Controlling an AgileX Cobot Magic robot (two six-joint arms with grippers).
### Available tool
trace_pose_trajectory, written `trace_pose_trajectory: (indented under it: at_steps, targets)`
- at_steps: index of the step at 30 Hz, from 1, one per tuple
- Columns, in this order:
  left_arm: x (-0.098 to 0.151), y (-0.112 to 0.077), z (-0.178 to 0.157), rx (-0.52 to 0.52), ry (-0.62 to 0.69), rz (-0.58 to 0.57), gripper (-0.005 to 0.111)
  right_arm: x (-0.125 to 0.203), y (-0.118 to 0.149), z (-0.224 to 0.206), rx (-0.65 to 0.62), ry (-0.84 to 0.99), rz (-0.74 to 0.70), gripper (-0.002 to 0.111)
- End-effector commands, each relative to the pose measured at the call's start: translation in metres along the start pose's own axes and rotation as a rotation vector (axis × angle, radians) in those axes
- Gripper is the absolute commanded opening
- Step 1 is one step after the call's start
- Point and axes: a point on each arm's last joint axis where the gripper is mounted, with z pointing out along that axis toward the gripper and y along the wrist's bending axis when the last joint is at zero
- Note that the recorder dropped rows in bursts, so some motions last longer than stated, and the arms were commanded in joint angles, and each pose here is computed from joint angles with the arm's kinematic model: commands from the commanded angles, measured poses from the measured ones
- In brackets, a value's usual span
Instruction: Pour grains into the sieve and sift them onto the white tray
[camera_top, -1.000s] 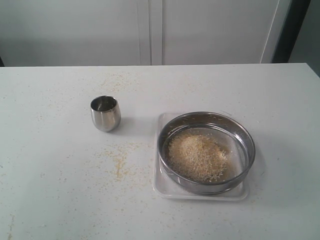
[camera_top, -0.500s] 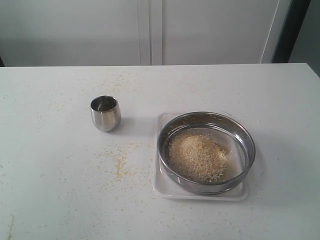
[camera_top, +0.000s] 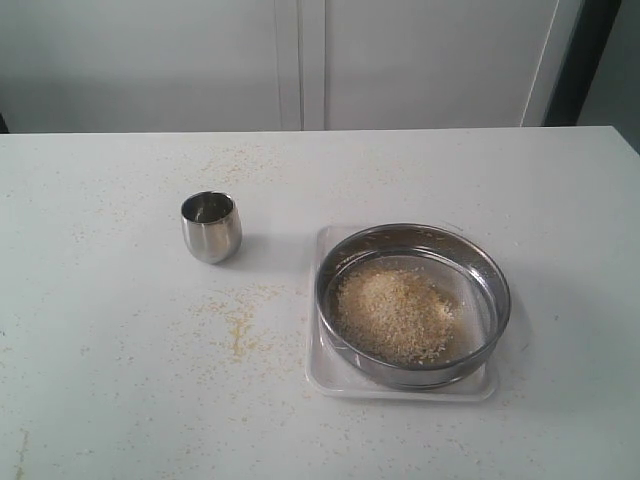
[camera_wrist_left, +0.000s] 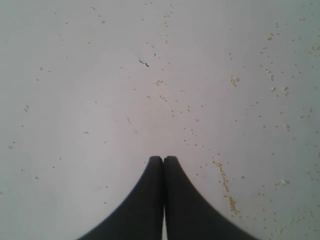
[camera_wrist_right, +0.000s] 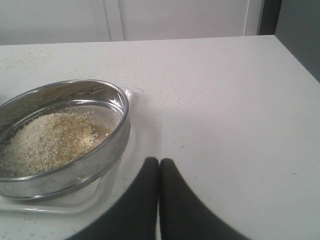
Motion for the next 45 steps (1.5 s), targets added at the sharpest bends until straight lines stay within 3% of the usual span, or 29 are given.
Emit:
trace_pose_trajectory:
  at_steps: [1, 7, 12, 17, 22, 28, 45]
  targets:
    - [0.003, 0.0, 0.0, 0.005, 0.009, -0.005, 0.0, -0.005, 0.001, 0.0, -0.01, -0.065, -0.008, 0.0]
    - [0.003, 0.0, 0.0, 0.005, 0.009, -0.005, 0.0, -0.021, 0.003, -0.003, -0.031, -0.243, -0.006, 0.0]
    - [0.003, 0.0, 0.0, 0.005, 0.009, -0.005, 0.0, -0.041, 0.005, -0.01, -0.081, -0.476, 0.094, 0.0]
    - [0.003, 0.0, 0.0, 0.005, 0.009, -0.005, 0.0, -0.053, 0.006, -0.018, -0.214, -0.616, 0.423, 0.0]
    - [0.003, 0.0, 0.0, 0.005, 0.009, -0.005, 0.0, -0.056, 0.007, -0.021, -0.275, -0.643, 0.548, 0.0]
    - [0.003, 0.0, 0.0, 0.005, 0.009, -0.005, 0.0, -0.084, 0.011, -0.036, -0.25, -0.743, 0.348, 0.0]
    - [0.003, 0.0, 0.0, 0.005, 0.009, -0.005, 0.0, -0.161, 0.022, 0.017, -0.145, -0.46, 0.196, 0.0]
